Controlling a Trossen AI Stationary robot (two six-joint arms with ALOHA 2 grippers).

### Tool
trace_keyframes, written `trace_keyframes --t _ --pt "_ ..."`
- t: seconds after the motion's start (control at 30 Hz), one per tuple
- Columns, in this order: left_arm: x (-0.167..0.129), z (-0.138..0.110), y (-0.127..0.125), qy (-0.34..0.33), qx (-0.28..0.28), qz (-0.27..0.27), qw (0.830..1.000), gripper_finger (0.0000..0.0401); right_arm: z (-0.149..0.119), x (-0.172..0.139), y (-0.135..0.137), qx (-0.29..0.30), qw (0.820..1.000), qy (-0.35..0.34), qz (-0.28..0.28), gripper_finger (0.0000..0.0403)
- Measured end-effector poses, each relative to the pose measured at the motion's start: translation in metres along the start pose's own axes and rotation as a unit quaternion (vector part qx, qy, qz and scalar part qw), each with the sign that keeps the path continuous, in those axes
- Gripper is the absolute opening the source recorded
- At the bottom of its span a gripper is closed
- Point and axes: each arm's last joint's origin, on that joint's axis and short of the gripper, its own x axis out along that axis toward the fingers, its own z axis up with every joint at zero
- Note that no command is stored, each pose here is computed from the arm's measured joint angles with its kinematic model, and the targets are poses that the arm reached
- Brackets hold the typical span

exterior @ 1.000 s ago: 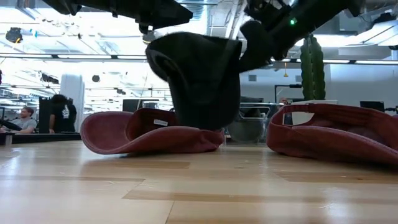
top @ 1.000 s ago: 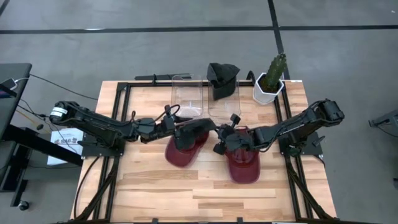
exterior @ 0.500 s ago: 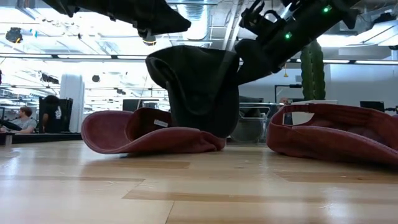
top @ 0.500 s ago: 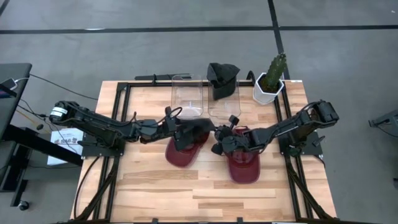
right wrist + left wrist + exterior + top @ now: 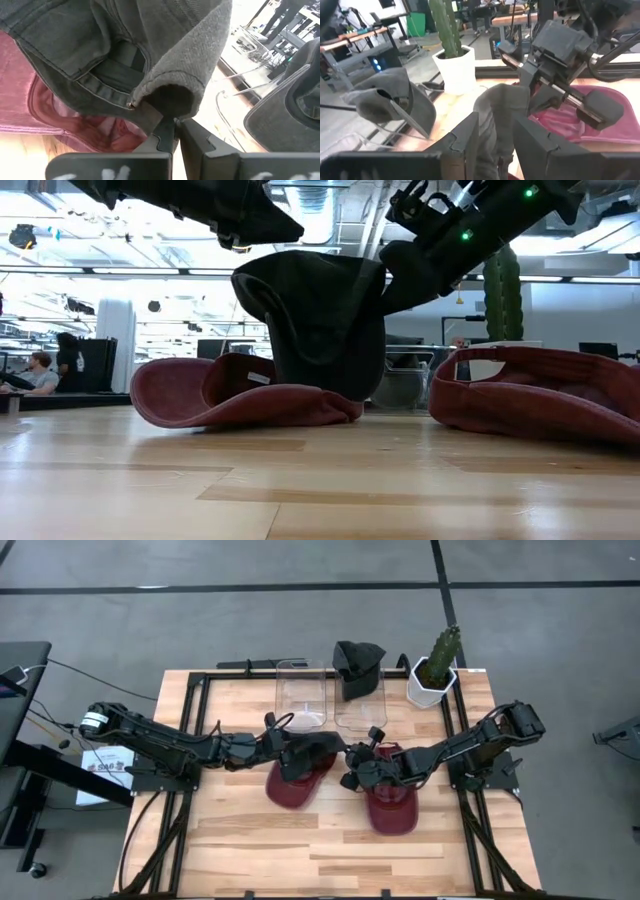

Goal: Pick & Place hat
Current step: Put the black cap into the right transparent bin

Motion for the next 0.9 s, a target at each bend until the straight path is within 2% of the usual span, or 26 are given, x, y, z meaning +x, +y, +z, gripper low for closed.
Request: trace_keyframes --t 0.17,0.43,0.57,0.9 --pt "0.0 -0.003 0.0 0.015 0.007 -0.001 1.0 0.0112 0.0 0.0 0.0 0.0 1.0 0.0 0.0 0.0006" --pt "0.0 -0.004 0.004 0.025 0.009 0.068 0.997 0.0112 0.0 0.0 0.0 0.0 1.0 0.0 0.0 0.0007" --pt "0.0 -0.005 0.004 0.027 0.008 0.067 0.997 0.0112 0.0 0.0 0.0 -0.001 1.0 0.0 0.0 0.0005" --pt "-0.001 -0.01 0.001 0.051 0.001 0.026 0.998 0.0112 0.0 0.0 0.0 -0.001 1.0 0.0 0.0 0.0007"
